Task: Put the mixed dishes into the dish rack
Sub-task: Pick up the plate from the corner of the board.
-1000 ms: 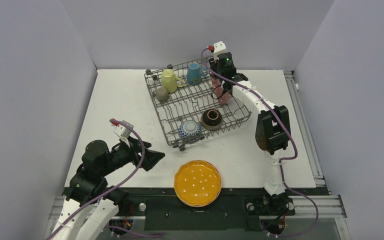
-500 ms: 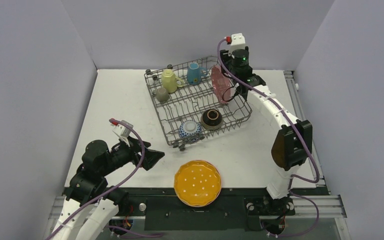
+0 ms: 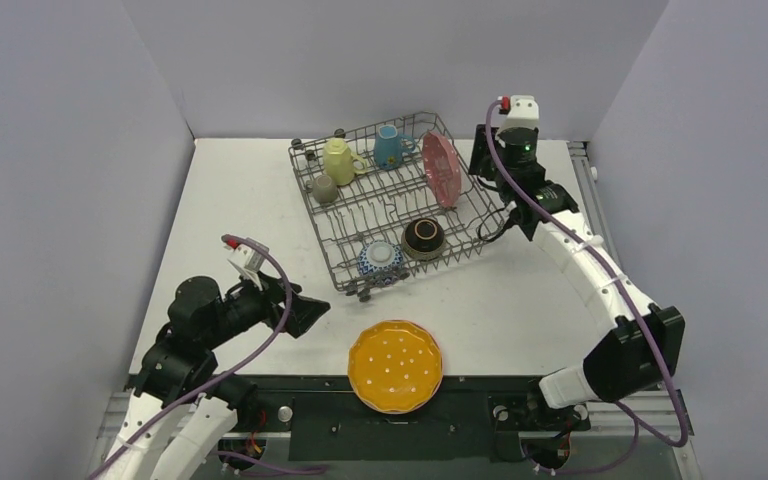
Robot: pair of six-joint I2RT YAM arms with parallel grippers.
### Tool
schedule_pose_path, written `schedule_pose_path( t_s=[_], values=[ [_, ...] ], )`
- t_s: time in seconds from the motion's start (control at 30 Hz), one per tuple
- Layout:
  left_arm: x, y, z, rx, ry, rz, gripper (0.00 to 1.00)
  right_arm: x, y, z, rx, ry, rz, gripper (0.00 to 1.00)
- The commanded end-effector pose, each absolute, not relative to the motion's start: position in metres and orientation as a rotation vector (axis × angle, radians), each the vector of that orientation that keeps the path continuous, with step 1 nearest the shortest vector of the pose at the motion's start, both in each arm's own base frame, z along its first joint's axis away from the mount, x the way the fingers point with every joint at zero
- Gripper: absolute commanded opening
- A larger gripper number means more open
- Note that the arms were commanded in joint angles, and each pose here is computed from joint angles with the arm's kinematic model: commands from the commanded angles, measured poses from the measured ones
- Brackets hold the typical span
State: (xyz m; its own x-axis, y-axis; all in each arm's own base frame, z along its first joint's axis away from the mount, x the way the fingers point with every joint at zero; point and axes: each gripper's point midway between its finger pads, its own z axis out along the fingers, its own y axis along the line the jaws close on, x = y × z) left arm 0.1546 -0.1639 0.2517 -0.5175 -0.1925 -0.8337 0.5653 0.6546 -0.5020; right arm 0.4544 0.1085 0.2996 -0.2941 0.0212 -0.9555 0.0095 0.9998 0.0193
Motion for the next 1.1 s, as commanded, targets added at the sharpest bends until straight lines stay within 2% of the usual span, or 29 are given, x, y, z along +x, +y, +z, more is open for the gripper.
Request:
schedule_pose_path(
  t_s=[0.0,0.4,0.73,0.93,1.07],
  values=[
    [0.159,-0.166,0.260,0.291,1.883,-0.974,0.96,0.413,0.091,0.304,0.110,1.892,0.037,0.57],
    [0.161,-0.159,0.239,0.143,2.073,-0.926,0.96,0.308,0.095,0.261,0.089,1.966,0.276,0.57],
    [0.148,-0.166,0.218,0.067,2.198,-0.958,0.96,0.261,0.120,0.238,0.005,2.021,0.440,0.57],
    [0.136,-0.185,0.181,0.009,2.320,-0.942,0.96,0.242,0.142,0.220,-0.054,2.066,0.454,0.57],
    [0.129,-0.188,0.153,-0.026,2.392,-0.837,0.96,0.233,0.151,0.208,-0.054,2.094,0.486,0.57]
  ],
)
